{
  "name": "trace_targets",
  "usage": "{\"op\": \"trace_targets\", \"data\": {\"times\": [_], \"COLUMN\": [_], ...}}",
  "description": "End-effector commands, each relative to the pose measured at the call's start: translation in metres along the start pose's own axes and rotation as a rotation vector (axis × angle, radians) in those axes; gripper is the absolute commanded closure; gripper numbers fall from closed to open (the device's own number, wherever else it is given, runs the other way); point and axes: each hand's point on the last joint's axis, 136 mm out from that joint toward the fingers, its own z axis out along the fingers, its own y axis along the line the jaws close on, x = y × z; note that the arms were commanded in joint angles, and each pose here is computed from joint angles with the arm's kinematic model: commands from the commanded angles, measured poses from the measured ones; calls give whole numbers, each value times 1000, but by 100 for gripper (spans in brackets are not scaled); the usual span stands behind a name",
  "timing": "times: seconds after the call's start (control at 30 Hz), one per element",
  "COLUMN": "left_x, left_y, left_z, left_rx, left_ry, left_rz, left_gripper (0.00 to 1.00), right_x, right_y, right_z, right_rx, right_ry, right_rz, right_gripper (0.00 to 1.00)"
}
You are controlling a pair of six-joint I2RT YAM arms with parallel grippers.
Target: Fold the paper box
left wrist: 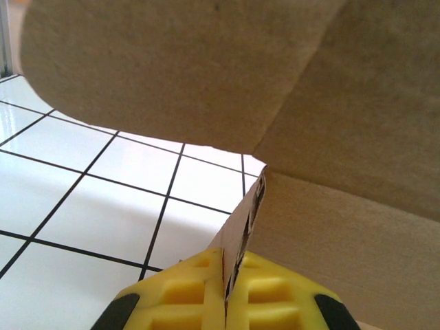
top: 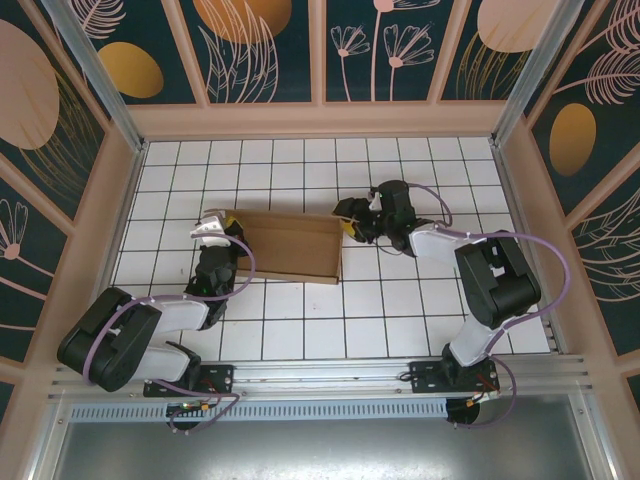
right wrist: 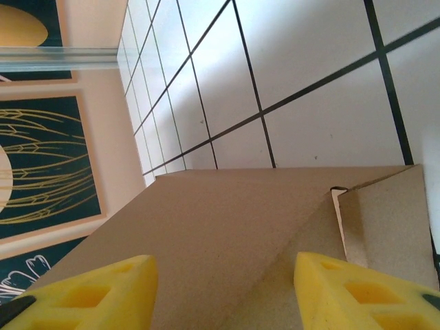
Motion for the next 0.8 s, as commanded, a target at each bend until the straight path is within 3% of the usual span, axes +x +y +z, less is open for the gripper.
{"op": "trace_targets", "data": {"times": [0.0,0.43,0.77], "left_x": [54,53,54], "left_y": [14,12,10], "left_z": [-10,-8,-8], "left_rx": [-17,-9,-4], "left_ry": [198,199,202], "left_rz": [78,77,76], "left_gripper": [100,100,100], "right_x": [18,23,27], "right_y": [-5,20,7], "right_z": [4,7,20], "right_rx": [12,-17,-15], "right_ry": [35,21,28], "right_rz": [45,210,255], "right_gripper": [43,40,40]}}
